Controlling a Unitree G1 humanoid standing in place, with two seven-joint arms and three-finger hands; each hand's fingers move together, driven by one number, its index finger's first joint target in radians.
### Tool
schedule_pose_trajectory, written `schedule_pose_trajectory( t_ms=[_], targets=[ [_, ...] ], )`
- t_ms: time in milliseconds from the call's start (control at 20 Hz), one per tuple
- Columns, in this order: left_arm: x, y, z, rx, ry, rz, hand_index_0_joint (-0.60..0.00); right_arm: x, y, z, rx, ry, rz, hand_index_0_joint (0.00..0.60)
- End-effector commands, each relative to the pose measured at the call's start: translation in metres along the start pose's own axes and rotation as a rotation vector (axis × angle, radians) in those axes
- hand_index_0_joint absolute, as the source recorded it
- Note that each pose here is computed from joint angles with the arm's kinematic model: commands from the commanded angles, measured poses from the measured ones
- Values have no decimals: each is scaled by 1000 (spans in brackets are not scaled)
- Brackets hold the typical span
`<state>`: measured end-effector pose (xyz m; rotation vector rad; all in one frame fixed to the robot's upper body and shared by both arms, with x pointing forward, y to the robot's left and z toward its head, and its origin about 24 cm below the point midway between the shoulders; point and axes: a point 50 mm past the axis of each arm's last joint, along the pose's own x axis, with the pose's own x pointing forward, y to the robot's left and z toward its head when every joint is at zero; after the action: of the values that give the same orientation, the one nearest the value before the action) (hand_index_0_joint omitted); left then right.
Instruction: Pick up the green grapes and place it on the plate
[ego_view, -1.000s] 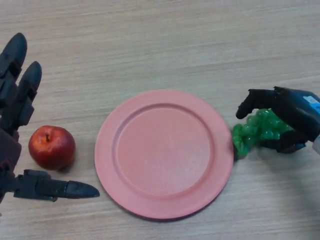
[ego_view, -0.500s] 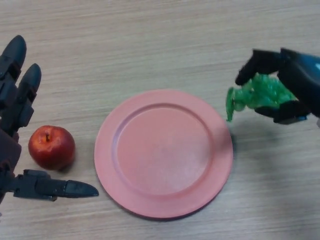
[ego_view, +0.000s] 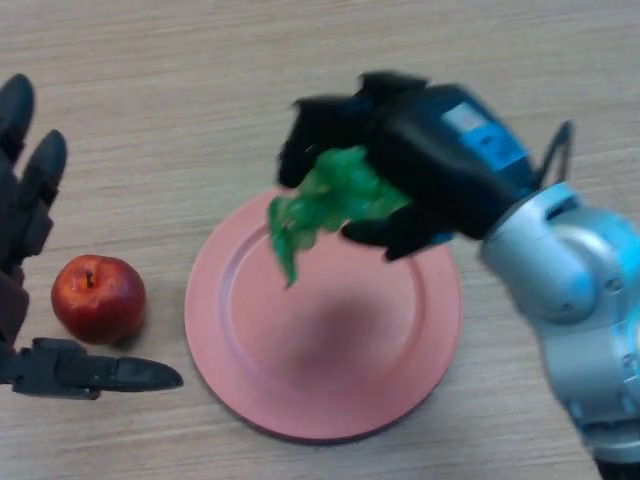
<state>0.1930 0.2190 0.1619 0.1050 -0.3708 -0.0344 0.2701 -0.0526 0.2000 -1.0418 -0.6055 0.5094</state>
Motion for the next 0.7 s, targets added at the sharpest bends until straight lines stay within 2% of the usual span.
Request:
schedule_pose_trajectory(
  t_ms=[50,100,150,200,350,550,700],
  targets=[
    [-3,7,34,87,-224,16,0,-3,-32,19,-32,-117,-183,400],
    [-4,7,33,88,-225,19,0,-2,-32,23,-32,-132,-187,249],
    [-4,7,33,89,-225,22,0,-2,-32,26,-27,-145,-191,150],
    [-5,9,32,95,-230,32,0,-3,-30,33,4,-166,-200,8],
    [-4,9,32,101,-235,33,0,-3,-30,34,54,-171,-216,0],
    [-3,7,31,101,-226,27,0,-14,-38,27,150,-141,-251,0],
    [0,6,31,111,-209,15,0,-38,-46,17,348,-84,-302,0]
  ],
)
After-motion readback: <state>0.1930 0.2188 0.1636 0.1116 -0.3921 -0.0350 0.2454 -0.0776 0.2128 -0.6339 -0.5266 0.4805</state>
